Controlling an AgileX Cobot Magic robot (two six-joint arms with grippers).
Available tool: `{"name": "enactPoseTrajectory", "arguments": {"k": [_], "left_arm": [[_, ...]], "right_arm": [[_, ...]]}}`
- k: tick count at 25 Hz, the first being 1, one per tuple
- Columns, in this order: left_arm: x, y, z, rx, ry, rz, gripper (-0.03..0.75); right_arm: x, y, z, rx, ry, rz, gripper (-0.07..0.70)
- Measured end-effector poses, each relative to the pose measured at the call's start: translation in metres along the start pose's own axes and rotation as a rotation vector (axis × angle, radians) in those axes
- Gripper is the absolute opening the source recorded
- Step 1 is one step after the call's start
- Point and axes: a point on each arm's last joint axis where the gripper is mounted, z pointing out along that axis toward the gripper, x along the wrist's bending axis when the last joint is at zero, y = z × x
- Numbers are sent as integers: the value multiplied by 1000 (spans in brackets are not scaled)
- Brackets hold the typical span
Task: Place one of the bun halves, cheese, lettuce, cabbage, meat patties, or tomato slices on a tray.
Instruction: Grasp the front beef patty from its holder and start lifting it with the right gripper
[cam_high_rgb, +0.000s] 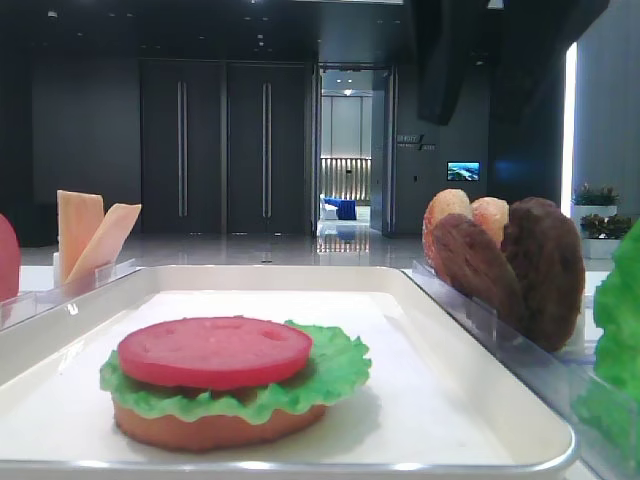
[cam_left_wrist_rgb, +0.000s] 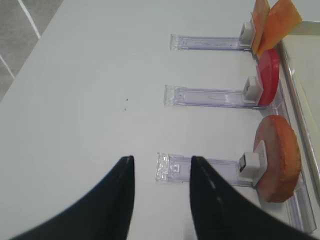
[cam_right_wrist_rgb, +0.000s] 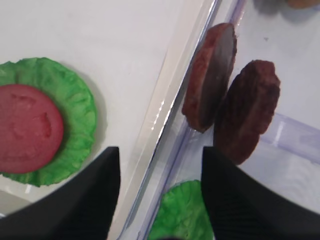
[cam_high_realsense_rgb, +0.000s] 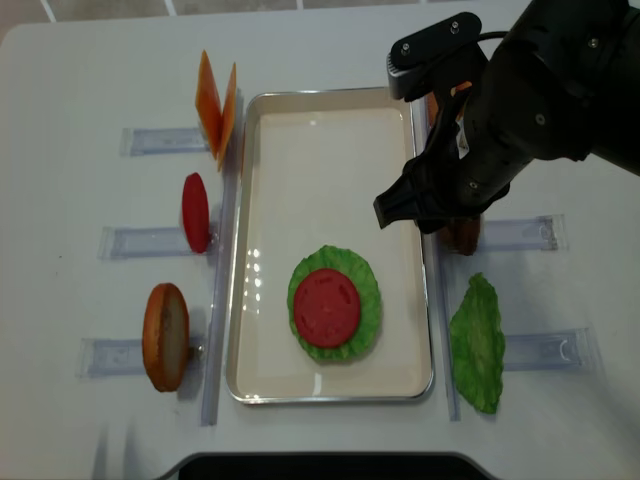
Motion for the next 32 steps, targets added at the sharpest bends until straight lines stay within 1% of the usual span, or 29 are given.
{"name": "enactPoseTrajectory", "arguments": {"k": [3,7,12,17,22,28,32], "left_arm": [[0,0,0,0,0,0,285],[0,0,0,0,0,0,285],[0,0,0,0,0,0,283],[0,0,0,0,0,0,284],[0,0,0,0,0,0,284],[0,0,0,0,0,0,283],[0,0,0,0,1,1,283]], "right_arm": [[1,7,4,-10,-18,-17,374],[3,14,8,-31,-13,-24,414],[6,22,13,-37,-15,-29,424],[6,24,23,-19,-40,-50,424],[3,26,24,-30,-80,-80,424],[2,27,24,-42,-87,-57,424],[3,30,24,-77,-78,-57,424]]}}
